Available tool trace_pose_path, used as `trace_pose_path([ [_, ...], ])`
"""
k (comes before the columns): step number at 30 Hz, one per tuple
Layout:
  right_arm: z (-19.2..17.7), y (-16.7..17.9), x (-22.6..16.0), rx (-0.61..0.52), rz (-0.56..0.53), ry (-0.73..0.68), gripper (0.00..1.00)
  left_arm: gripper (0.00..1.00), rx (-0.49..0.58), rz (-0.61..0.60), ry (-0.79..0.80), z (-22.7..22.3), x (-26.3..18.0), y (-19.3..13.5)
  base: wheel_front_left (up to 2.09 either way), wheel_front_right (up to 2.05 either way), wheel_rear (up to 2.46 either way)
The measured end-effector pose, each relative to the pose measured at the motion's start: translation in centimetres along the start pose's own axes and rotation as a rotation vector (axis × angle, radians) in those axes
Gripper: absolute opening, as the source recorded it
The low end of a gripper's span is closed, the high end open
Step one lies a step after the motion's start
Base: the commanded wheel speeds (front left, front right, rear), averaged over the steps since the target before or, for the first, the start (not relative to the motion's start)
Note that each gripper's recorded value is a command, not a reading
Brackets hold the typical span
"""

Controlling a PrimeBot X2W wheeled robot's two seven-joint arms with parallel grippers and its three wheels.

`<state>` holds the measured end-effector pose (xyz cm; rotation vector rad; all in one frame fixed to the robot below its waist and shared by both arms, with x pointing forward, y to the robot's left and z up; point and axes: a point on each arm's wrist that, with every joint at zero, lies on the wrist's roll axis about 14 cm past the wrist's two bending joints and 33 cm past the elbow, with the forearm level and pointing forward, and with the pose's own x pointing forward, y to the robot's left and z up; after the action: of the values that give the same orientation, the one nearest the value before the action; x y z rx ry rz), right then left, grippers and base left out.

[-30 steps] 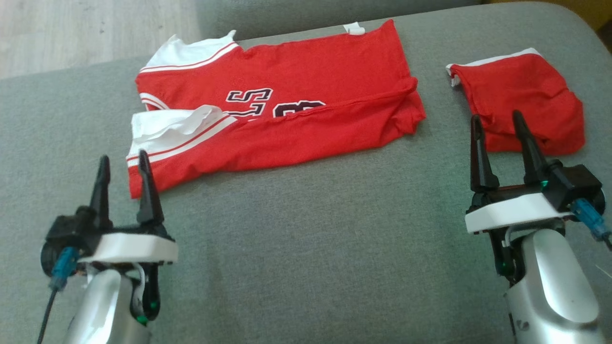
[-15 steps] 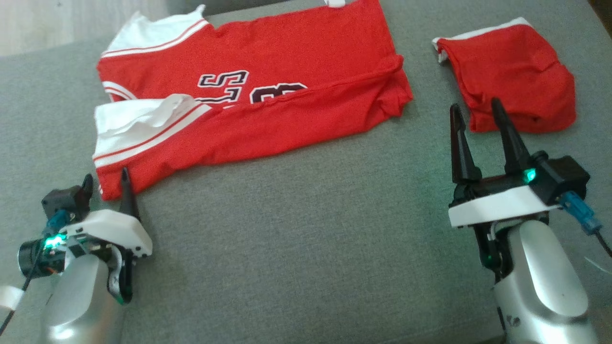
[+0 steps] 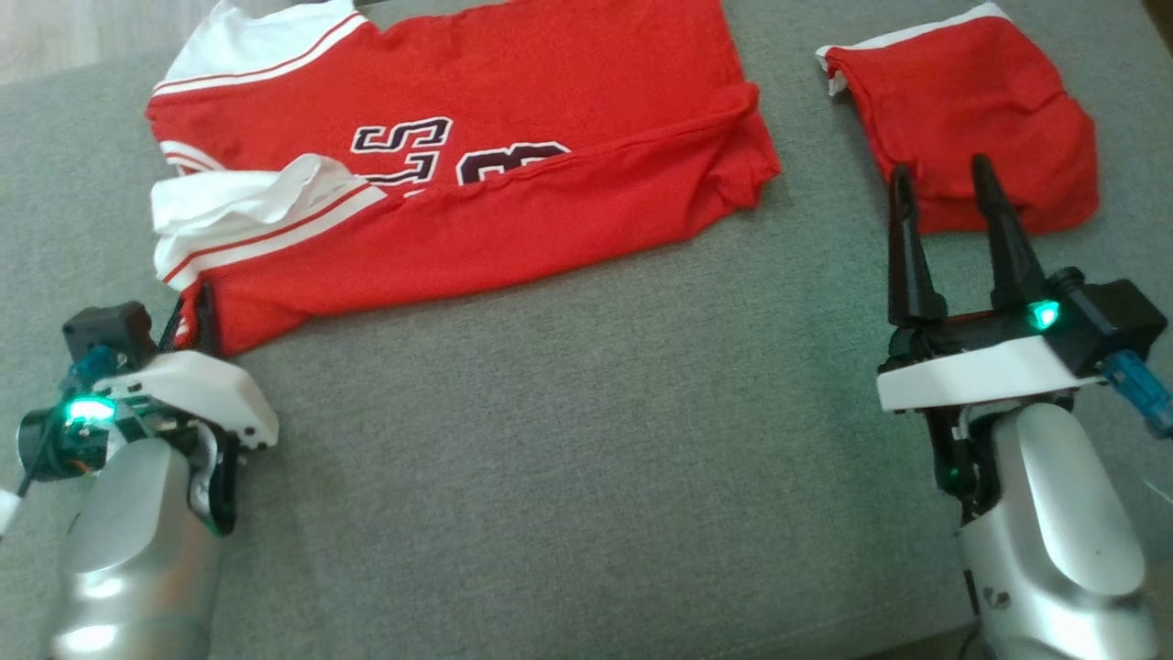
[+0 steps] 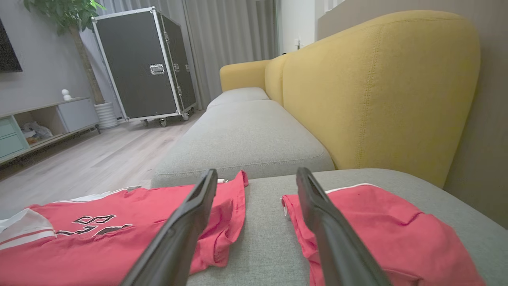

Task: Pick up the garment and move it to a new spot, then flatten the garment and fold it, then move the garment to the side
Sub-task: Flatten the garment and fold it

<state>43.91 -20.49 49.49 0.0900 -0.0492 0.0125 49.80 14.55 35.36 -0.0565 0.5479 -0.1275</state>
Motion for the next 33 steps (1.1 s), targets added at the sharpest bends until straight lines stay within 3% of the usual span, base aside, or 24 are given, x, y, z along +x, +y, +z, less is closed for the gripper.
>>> trace_pose_path([
  [5,-1.0,-0.9,0.5,-0.001,-0.030,0.040,1.00,0.00,0.001,-0.010,-0.153,2.8,-0.7,-0.1,0.00,0.00,0.00],
  [13,-4.6,0.3,3.6,-0.019,0.007,0.267,1.00,0.00,0.069,-0.082,-0.380,8.8,-2.4,-2.0,0.00,0.00,0.00],
  [24,-11.3,3.3,5.5,0.007,0.069,0.636,1.00,0.00,0.092,-0.109,-0.431,9.7,-4.1,-2.4,0.00,0.00,0.00],
  [32,-13.3,4.9,6.3,-0.071,0.121,0.758,1.00,0.00,0.093,-0.097,-0.403,8.7,-4.5,-1.7,0.00,0.00,0.00],
  [33,-13.2,4.9,6.4,-0.099,0.127,0.762,0.22,0.00,0.094,-0.097,-0.401,8.6,-4.5,-1.7,0.00,0.00,0.00],
])
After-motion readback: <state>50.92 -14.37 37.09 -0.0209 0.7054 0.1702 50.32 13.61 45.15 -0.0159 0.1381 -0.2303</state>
